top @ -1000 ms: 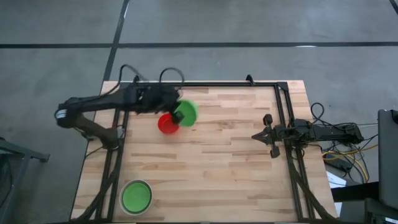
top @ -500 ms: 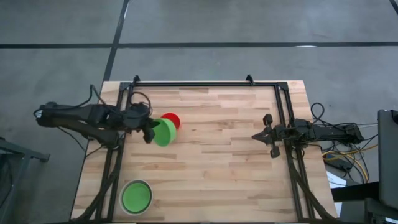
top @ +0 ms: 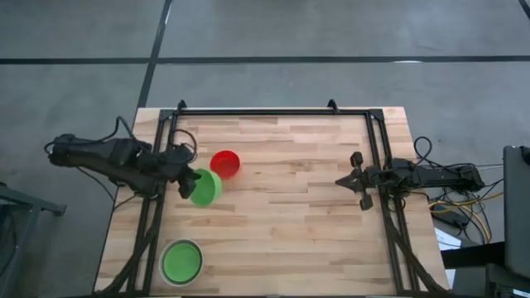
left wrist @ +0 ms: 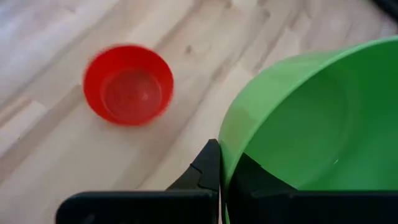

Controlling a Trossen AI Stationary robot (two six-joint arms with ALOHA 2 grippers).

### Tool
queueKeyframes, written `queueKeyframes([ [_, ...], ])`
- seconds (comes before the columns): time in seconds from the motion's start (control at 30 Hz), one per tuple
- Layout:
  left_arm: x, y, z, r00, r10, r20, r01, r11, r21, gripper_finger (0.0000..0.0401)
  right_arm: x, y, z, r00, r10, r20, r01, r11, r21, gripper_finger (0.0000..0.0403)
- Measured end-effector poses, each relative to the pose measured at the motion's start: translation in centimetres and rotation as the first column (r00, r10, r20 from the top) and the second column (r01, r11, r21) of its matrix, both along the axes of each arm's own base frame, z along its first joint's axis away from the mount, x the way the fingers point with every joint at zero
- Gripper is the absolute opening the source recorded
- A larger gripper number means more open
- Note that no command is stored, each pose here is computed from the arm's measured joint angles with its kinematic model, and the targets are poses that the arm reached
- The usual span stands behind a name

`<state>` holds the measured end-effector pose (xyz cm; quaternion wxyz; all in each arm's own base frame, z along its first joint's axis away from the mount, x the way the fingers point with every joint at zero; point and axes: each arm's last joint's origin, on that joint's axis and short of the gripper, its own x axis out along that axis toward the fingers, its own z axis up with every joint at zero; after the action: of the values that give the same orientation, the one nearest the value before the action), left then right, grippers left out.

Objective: Nest bowls inside each other
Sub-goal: Stack the green bowl on top of the green bowl

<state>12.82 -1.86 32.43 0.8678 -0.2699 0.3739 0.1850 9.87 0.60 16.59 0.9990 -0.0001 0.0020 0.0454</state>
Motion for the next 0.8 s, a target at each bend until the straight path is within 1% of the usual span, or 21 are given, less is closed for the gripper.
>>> queueKeyframes([
  [0.07,-0.2,-0.3,-0.1,0.999,-0.044,-0.022,0.043,0.999,-0.014,0.0004,0.0,0.0,0.0,1.000,0.000,0.000,0.000,1.000,0.000,0.0009],
  [0.23,-1.0,-1.1,-0.5,0.979,-0.174,-0.104,0.176,0.984,0.007,0.0005,0.0,0.0,0.0,1.000,0.000,0.000,0.000,1.000,0.000,0.0009],
  [0.37,-2.2,-1.9,-0.7,0.941,-0.299,-0.161,0.303,0.953,0.001,0.0005,0.0,0.0,0.0,1.000,0.000,0.001,0.000,1.000,0.000,0.0009],
  [0.53,-3.7,-3.0,-0.7,0.893,-0.419,-0.165,0.421,0.907,-0.025,0.0005,0.0,0.0,0.0,1.000,0.000,0.000,0.000,1.000,0.000,0.0009],
  [0.63,-4.3,-3.7,-0.6,0.870,-0.465,-0.162,0.464,0.885,-0.044,0.0005,0.0,0.0,0.0,1.000,0.000,0.000,0.000,1.000,0.000,0.0009],
  [0.8,-4.6,-4.8,-0.8,0.847,-0.505,-0.168,0.505,0.862,-0.042,0.0005,0.0,0.0,0.0,1.000,0.000,0.000,0.000,1.000,0.000,0.0009],
])
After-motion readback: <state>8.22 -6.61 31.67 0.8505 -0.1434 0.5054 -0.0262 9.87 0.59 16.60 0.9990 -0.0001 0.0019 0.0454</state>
